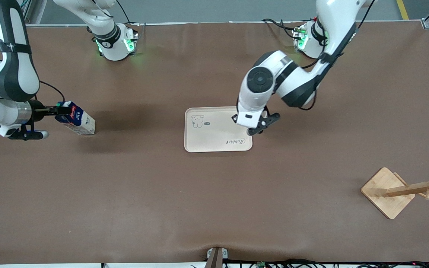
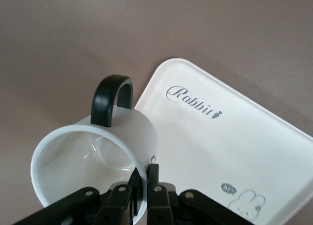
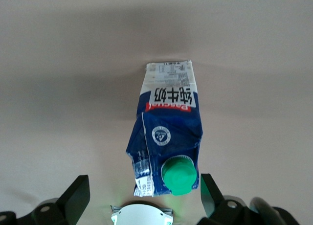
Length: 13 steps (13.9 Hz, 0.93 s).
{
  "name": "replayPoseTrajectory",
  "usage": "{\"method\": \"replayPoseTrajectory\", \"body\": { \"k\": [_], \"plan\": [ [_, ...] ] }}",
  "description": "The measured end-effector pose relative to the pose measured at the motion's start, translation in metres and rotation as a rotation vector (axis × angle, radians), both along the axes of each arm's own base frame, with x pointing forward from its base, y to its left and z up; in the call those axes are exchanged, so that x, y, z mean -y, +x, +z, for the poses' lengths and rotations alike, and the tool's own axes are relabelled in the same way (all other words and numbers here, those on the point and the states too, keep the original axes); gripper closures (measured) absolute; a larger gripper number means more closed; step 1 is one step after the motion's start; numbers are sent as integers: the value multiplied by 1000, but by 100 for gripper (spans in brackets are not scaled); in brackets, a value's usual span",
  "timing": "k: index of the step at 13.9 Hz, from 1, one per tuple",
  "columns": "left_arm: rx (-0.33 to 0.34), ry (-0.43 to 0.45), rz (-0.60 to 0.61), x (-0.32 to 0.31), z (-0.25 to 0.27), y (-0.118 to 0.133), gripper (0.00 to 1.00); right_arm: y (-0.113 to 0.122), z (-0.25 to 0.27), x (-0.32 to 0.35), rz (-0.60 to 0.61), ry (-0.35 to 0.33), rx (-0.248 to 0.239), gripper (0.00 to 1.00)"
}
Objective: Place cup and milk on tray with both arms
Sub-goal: 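Lower the mug onto the tray with the left gripper and release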
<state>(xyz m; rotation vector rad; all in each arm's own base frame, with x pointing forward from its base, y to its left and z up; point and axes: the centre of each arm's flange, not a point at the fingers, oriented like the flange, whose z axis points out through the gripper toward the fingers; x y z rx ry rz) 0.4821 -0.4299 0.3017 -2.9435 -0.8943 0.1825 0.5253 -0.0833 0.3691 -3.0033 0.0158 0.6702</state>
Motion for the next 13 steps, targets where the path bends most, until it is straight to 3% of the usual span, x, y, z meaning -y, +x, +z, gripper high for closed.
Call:
{"method": "replayPoseTrajectory", "body": {
  "k": [4,9,11,12,13],
  "plan": [
    [14,63,67,35,-55,-6,93,-3,-6,4,58,-21,46,0],
    [23,70,71,42,-60,-4,93,-21,-32,2,70,-16,53,0],
    [23,70,71,42,-60,-4,93,-24,-36,2,72,-19,79,0],
    [22,72,71,41,-61,-3,89,-25,-38,1,72,-22,104,0],
    [22,74,72,40,-63,-3,78,-27,-41,2,72,-26,129,0]
  ]
}}
